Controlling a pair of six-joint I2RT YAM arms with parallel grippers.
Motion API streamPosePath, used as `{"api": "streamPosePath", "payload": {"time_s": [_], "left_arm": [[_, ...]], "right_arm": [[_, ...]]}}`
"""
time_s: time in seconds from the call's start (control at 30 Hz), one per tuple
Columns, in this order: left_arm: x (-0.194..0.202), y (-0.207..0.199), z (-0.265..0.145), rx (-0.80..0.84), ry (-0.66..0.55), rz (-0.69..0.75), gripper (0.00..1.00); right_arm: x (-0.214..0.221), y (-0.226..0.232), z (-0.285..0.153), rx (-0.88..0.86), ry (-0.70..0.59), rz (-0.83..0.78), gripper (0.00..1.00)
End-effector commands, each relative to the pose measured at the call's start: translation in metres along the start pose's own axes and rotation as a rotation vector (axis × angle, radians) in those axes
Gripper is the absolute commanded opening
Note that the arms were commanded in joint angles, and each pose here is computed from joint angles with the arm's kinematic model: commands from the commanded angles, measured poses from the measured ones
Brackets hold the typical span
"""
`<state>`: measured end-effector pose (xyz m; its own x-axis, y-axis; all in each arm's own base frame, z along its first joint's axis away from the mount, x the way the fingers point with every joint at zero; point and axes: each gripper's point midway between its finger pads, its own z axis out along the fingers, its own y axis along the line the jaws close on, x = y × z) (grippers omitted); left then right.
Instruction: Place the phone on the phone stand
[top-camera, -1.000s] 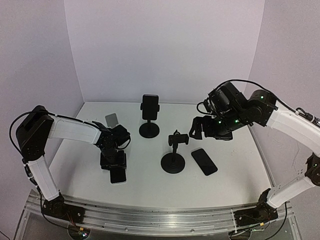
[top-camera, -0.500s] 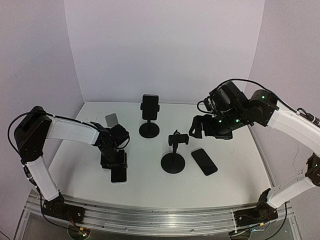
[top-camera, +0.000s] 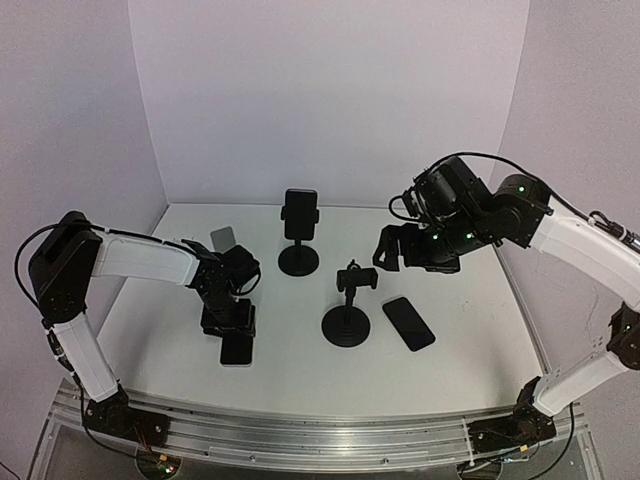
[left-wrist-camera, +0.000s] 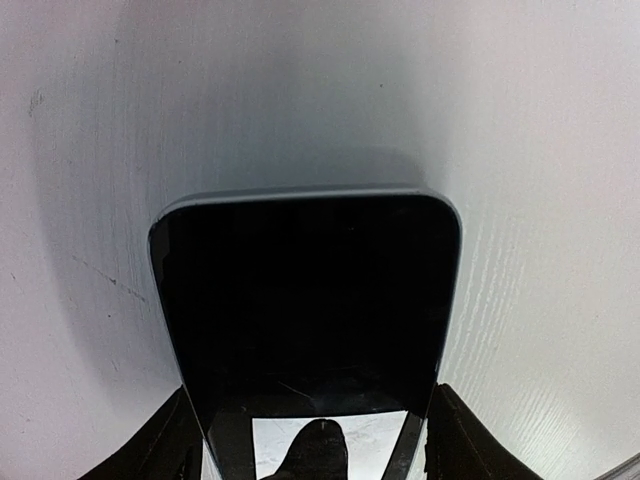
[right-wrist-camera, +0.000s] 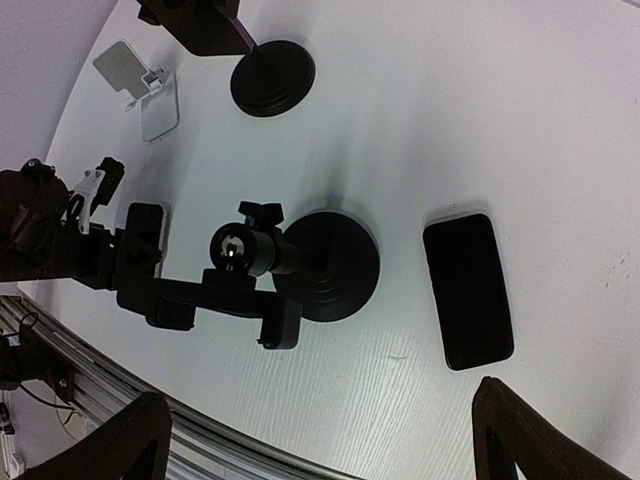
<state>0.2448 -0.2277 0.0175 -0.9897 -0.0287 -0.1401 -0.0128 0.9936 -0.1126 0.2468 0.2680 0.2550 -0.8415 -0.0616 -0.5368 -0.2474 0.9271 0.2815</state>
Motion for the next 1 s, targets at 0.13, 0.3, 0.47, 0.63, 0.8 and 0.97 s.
{"api": "streamPosePath", "payload": {"time_s": [0.13,0.3,0.47,0.63,0.8,0.97], "left_arm": [[-0.025,-0.027,-0.03,0.072,-0.065,0.058,0.0],[-0.042,-0.044,-0.057,0.142,-0.139,0.087,0.0],[-0.07,-0.069,-0.108,0.255,-0.286,0.117,0.0],[-0.09,-0.087,-0.173,0.381,-0.446,0.155,0.0],[-0.1,-0.094,-0.258,0.521,-0.683,0.229,0.0],[-0.099,-0.092,-0.327,0.626,-0.862,0.266,0.0]], "right_arm": [[-0.018,0.013,-0.008,-0.032,-0.056,-0.013,0.98],[-0.033,0.023,-0.022,-0.075,-0.11,-0.006,0.98],[-0.067,0.047,-0.044,-0.182,-0.241,0.022,0.98],[-0.101,0.093,-0.057,-0.339,-0.343,-0.008,0.98],[-0.113,0.145,-0.069,-0.465,-0.444,-0.128,0.97],[-0.091,0.201,-0.051,-0.551,-0.483,-0.267,0.96]]}}
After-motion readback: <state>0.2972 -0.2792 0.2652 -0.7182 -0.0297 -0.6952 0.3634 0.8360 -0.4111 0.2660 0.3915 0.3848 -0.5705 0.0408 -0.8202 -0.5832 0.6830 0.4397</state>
